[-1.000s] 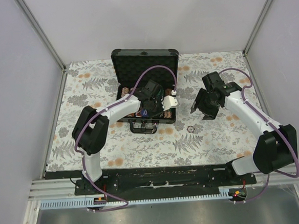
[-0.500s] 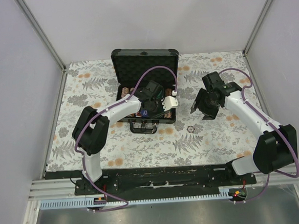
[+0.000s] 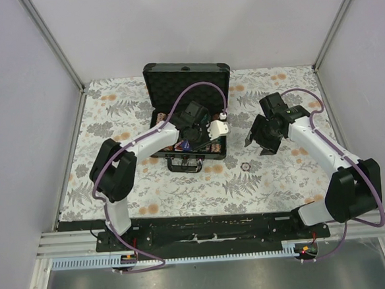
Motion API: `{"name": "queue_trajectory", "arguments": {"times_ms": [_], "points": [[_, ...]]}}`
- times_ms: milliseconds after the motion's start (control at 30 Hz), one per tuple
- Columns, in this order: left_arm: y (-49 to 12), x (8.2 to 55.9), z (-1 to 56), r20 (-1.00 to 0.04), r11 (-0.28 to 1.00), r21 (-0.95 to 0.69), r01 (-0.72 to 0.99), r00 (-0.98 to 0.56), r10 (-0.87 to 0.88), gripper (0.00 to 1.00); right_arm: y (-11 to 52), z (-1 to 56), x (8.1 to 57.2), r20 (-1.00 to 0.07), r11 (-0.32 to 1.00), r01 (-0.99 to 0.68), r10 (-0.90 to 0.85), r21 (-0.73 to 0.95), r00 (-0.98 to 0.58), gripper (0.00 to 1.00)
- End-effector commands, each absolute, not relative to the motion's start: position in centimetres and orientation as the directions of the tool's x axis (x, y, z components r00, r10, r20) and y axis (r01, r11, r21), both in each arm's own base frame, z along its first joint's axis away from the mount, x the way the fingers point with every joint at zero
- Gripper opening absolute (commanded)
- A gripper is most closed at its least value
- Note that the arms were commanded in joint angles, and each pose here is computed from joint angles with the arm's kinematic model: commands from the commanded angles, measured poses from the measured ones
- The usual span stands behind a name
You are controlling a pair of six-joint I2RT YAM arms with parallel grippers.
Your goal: Pack up texas hold em set
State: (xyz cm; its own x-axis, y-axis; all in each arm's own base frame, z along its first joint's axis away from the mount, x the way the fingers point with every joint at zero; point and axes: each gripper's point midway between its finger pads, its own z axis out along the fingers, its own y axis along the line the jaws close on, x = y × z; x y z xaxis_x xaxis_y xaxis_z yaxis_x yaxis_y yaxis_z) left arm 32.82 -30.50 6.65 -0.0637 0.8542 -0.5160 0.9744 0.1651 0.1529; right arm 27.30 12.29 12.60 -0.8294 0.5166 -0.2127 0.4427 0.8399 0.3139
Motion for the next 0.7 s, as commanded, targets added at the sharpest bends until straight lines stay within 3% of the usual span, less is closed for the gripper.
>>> {"name": "queue_trajectory", "arguments": {"times_ms": [0, 267, 467, 667], "points": [[-31.0, 34.7, 12.0, -0.604, 0.233, 0.259, 0.937, -0.031, 0.796, 0.37, 12.5, 11.8, 27.6, -0.207, 0.848, 0.427, 0.5, 0.314, -0.841, 0.7], [-30.5, 34.1, 15.1, -0.653, 0.284, 0.284, 0.916, -0.032, 0.757, 0.37, 13.5, 8.9, 26.8, -0.162, 0.893, 0.366, 0.415, 0.264, -0.895, 0.71], [-29.8, 33.6, 18.6, -0.763, 0.441, 0.261, 0.859, -0.096, 0.639, 0.4, 14.6, 5.5, 25.7, -0.128, 0.939, 0.301, 0.323, 0.164, -0.938, 0.73], [-27.7, 33.5, 23.3, -0.881, 0.65, 0.228, 0.725, -0.131, 0.455, 0.64, 15.3, 3.4, 25.8, -0.119, 0.951, 0.287, 0.3, 0.117, -0.946, 0.73]]}}
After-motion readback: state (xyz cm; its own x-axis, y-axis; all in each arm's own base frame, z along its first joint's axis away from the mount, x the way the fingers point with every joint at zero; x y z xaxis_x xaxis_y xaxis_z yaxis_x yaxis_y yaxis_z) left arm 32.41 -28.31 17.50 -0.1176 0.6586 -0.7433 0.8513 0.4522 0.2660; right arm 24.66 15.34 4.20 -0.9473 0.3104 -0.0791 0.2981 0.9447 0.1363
